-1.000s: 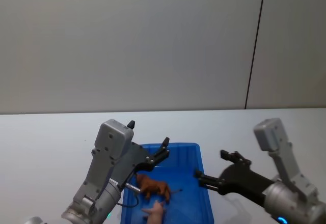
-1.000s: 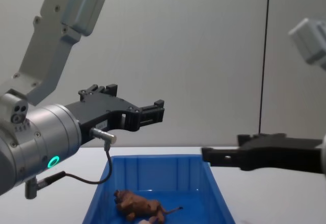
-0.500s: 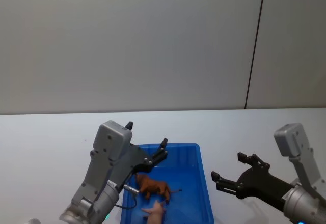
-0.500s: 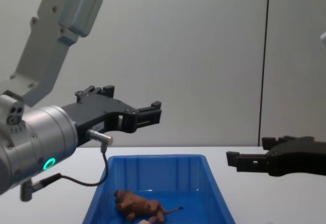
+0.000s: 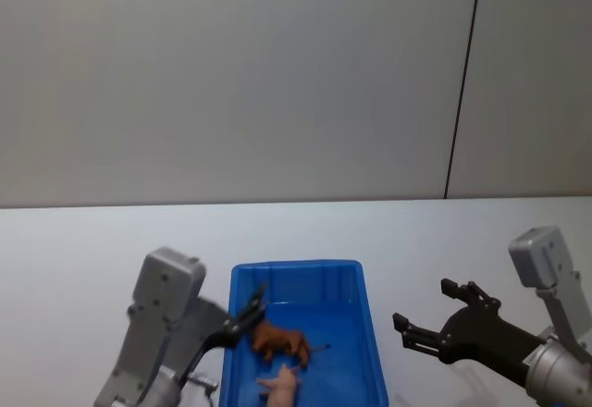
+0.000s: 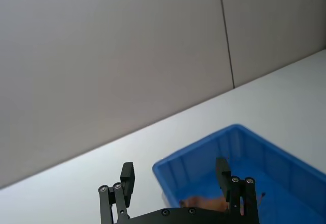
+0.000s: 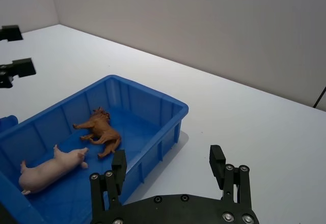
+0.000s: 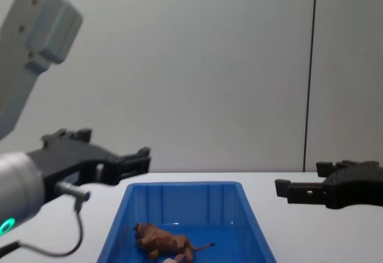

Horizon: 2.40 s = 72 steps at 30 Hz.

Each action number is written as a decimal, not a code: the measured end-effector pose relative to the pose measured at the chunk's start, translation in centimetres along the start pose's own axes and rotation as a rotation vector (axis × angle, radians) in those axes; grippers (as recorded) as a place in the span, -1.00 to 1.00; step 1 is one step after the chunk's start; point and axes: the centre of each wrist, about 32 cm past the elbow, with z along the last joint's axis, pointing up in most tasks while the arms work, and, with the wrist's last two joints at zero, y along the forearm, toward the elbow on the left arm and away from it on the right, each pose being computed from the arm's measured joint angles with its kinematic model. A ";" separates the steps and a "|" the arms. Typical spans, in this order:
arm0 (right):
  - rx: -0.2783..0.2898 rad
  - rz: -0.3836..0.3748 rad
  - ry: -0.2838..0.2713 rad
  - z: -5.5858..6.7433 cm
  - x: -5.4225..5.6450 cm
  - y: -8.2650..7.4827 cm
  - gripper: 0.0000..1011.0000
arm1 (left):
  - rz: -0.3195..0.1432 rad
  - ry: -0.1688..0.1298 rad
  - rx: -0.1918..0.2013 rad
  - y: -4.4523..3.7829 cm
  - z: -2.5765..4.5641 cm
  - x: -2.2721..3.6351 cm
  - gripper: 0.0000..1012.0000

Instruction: Pick up the two dolls from the table and place them into the box.

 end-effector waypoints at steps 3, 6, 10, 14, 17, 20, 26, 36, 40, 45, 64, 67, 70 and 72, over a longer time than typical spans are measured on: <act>0.000 -0.001 -0.001 0.0 0.0 -0.1 0.98 | 0.028 0.009 0.037 1.07 -0.24 -0.02 0.98; 0.000 -0.001 -0.002 0.0 0.1 -0.1 0.98 | 0.052 0.017 0.073 2.13 -0.54 -0.04 0.98; -0.001 -0.002 -0.002 -0.1 0.1 -0.2 0.98 | 0.082 0.025 0.115 3.22 -0.96 0.01 0.98; -0.001 -0.003 -0.002 -0.1 0.1 -0.2 0.98 | 0.111 0.037 0.160 4.38 -1.55 0.02 0.98; -0.001 -0.003 -0.003 -0.1 0.1 -0.2 0.98 | 0.128 0.043 0.188 5.09 -2.01 0.01 0.98; 0.000 -0.003 -0.003 -0.1 0.2 -0.3 0.98 | 0.145 0.051 0.216 5.75 -2.53 0.00 0.98; 0.000 -0.004 -0.003 -0.1 0.2 -0.3 0.98 | 0.163 0.063 0.253 6.55 -3.29 -0.03 0.98; -0.001 -0.004 -0.003 -0.1 0.2 -0.3 0.98 | 0.177 0.079 0.302 7.01 -4.87 0.28 0.98; -0.001 -0.004 -0.003 -0.1 0.2 -0.3 0.98 | 0.170 0.082 0.309 6.79 -5.35 0.48 0.98; -0.001 -0.004 -0.004 -0.1 0.2 -0.3 0.98 | 0.156 0.080 0.314 6.22 -5.94 0.81 0.98; -0.001 -0.004 -0.003 -0.1 0.2 -0.3 0.98 | 0.103 0.077 0.398 4.78 -6.88 1.90 0.27; -0.001 -0.004 -0.004 -0.1 0.2 -0.3 0.98 | 0.102 0.077 0.408 4.73 -6.87 2.00 0.10; -0.001 -0.004 -0.003 -0.1 0.2 -0.3 0.98 | 0.099 0.076 0.420 4.66 -6.81 2.12 -0.04; -0.001 -0.004 -0.003 -0.1 0.2 -0.3 0.98 | 0.097 0.073 0.423 4.64 -6.75 2.17 -0.08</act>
